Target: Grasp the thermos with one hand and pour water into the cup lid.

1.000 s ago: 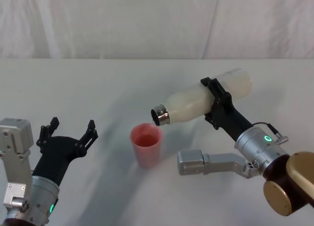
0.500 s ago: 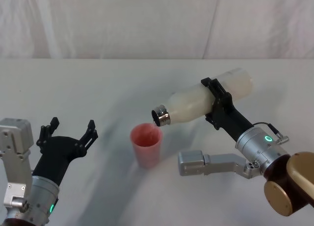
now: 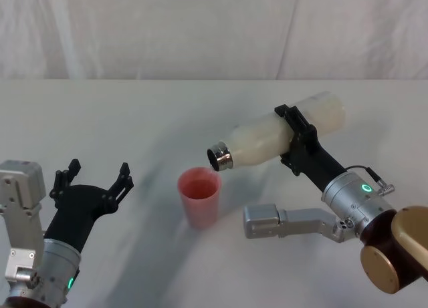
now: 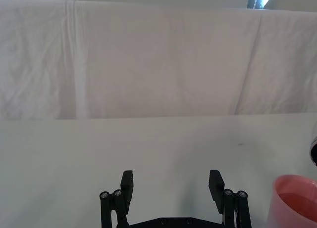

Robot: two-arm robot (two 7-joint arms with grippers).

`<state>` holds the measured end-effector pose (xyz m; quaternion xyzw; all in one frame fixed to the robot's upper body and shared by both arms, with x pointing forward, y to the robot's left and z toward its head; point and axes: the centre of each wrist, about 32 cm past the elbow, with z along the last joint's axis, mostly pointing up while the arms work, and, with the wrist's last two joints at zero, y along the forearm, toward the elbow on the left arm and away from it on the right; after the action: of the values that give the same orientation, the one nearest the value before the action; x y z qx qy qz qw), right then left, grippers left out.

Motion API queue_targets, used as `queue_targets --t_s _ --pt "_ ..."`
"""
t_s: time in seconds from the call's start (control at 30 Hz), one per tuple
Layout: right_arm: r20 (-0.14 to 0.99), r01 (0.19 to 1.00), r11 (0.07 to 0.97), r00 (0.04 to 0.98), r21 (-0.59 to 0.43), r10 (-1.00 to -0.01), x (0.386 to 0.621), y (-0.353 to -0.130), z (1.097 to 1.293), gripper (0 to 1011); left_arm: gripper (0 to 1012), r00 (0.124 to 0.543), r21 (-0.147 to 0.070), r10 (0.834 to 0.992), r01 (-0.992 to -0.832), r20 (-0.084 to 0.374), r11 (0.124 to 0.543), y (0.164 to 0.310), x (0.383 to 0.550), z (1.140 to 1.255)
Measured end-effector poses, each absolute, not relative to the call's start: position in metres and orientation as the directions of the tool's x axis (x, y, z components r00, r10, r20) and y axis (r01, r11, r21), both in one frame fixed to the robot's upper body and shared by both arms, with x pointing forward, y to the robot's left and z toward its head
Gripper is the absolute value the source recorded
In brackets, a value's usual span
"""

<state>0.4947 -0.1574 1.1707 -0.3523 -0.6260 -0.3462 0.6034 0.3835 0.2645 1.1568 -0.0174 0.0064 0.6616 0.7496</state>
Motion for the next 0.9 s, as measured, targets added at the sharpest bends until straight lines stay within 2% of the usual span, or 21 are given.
queue_targets --t_s 0.9 --pt "0.999 0.859 0.512 -0.026 0.007 0.030 0.4944 -0.1575 1.1726 956 1001 0.125 -0.017 0.992 -0.992 -0.033 0.124 0.2645 0.3835 1.1568"
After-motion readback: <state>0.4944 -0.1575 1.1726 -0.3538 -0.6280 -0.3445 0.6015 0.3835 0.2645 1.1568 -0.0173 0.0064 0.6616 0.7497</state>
